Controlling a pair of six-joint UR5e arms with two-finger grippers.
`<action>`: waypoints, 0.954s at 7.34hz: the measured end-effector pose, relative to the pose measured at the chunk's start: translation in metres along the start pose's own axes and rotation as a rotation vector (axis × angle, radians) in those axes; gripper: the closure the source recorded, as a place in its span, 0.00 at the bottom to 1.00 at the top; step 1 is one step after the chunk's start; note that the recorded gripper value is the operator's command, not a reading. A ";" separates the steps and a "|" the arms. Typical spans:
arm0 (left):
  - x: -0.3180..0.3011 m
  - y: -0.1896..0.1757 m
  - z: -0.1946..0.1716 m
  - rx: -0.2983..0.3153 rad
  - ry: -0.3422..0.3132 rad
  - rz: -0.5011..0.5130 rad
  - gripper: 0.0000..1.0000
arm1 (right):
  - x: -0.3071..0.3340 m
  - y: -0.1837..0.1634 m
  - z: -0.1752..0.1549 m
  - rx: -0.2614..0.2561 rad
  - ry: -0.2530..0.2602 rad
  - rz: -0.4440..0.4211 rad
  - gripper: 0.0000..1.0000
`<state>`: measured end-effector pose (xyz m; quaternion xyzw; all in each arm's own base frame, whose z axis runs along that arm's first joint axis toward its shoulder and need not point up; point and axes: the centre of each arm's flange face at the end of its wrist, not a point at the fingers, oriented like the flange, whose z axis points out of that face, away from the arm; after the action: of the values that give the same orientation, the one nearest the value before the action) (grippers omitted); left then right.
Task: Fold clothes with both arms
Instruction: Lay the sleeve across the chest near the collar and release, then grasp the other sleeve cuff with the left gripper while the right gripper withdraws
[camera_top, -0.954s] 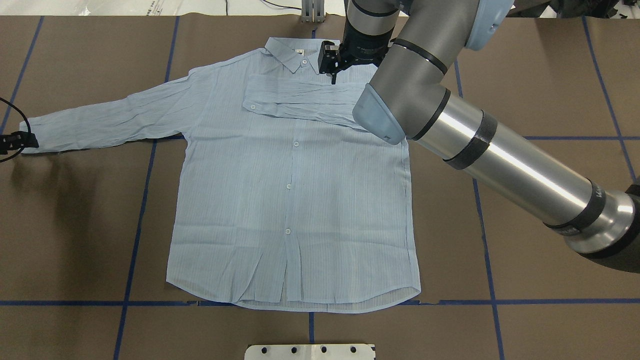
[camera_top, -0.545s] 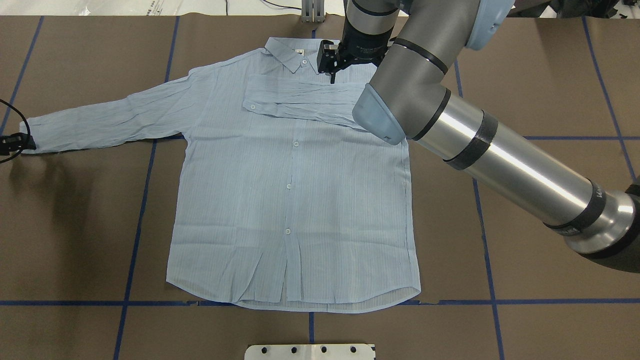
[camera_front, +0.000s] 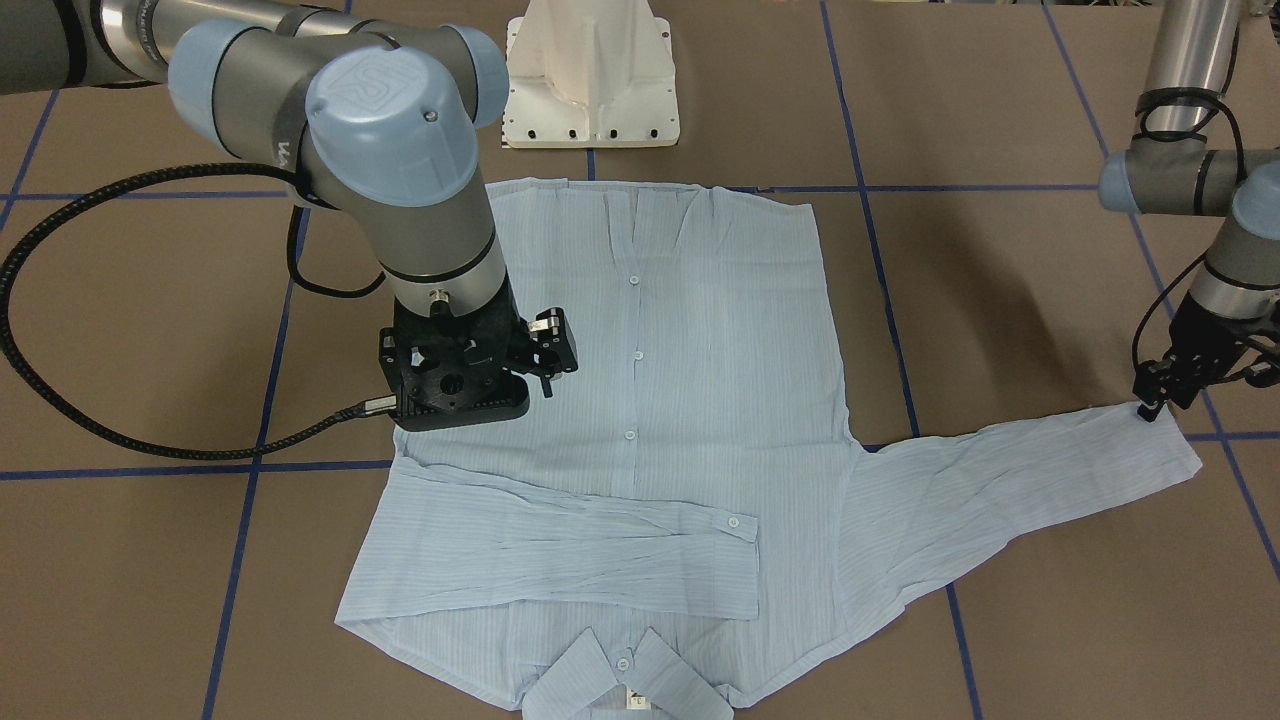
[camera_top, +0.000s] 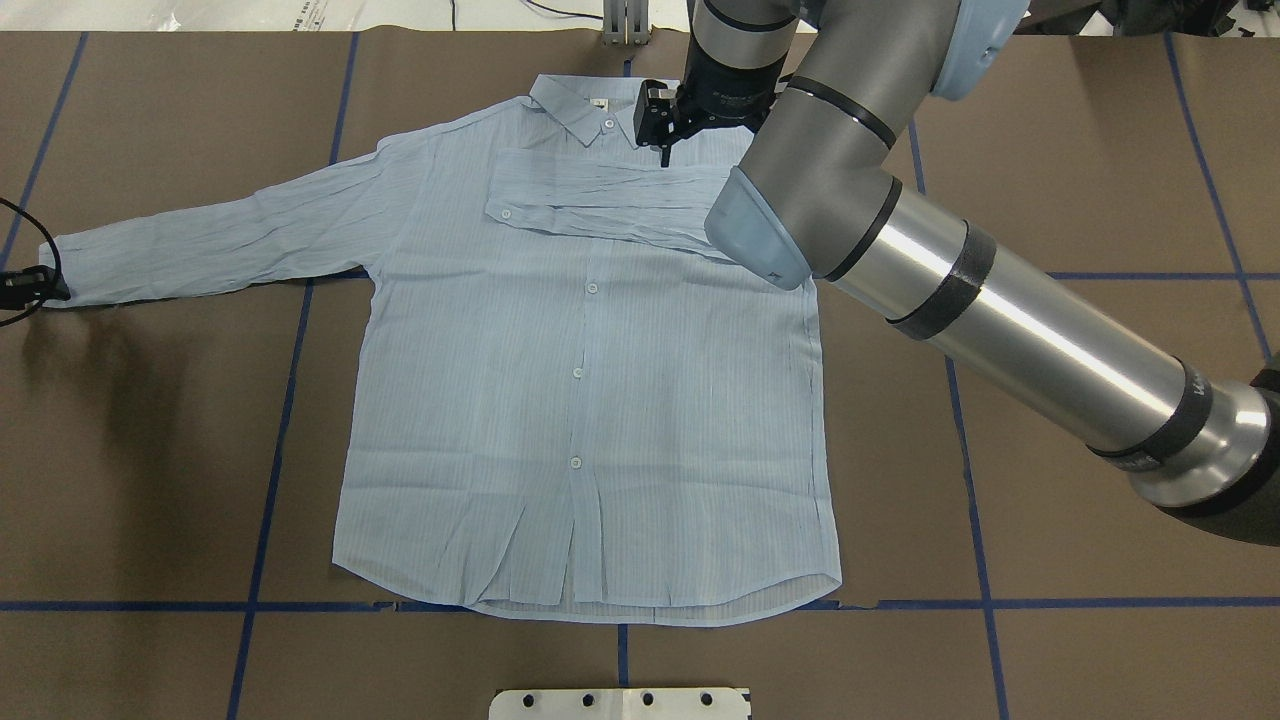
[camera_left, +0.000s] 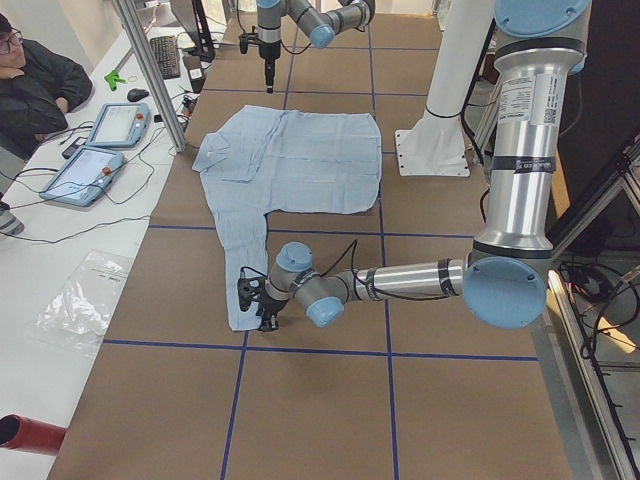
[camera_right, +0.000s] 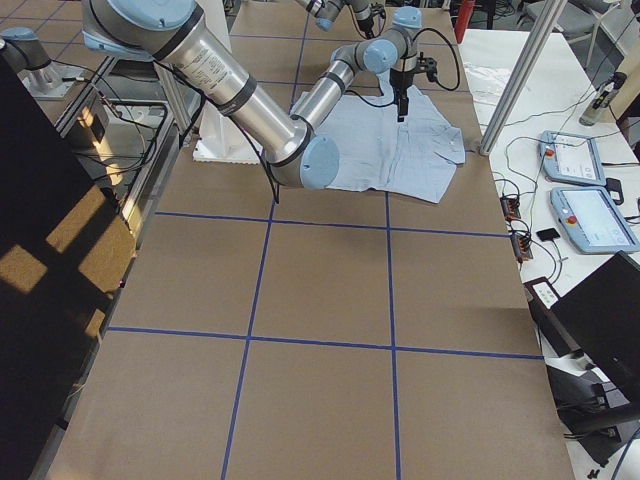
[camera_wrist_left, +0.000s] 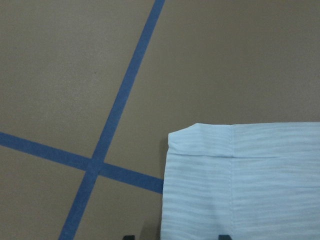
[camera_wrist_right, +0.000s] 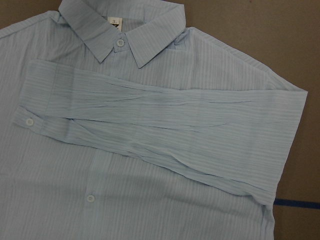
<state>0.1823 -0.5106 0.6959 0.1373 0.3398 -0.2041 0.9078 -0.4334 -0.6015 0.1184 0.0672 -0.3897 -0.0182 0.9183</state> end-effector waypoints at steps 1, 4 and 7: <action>0.000 0.000 0.000 0.000 0.000 0.000 0.78 | 0.000 0.000 0.000 0.000 0.000 0.000 0.00; 0.007 -0.002 -0.003 0.000 0.011 0.005 0.98 | 0.000 0.000 0.000 0.000 -0.001 0.000 0.00; 0.024 -0.008 -0.015 0.014 0.041 0.020 1.00 | 0.005 0.002 0.003 -0.004 0.002 0.003 0.00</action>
<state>0.1869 -0.5181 0.6673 0.1511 0.3553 -0.1946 0.9017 -0.4324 -0.6001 0.1247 0.0647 -0.3887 -0.0176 0.9189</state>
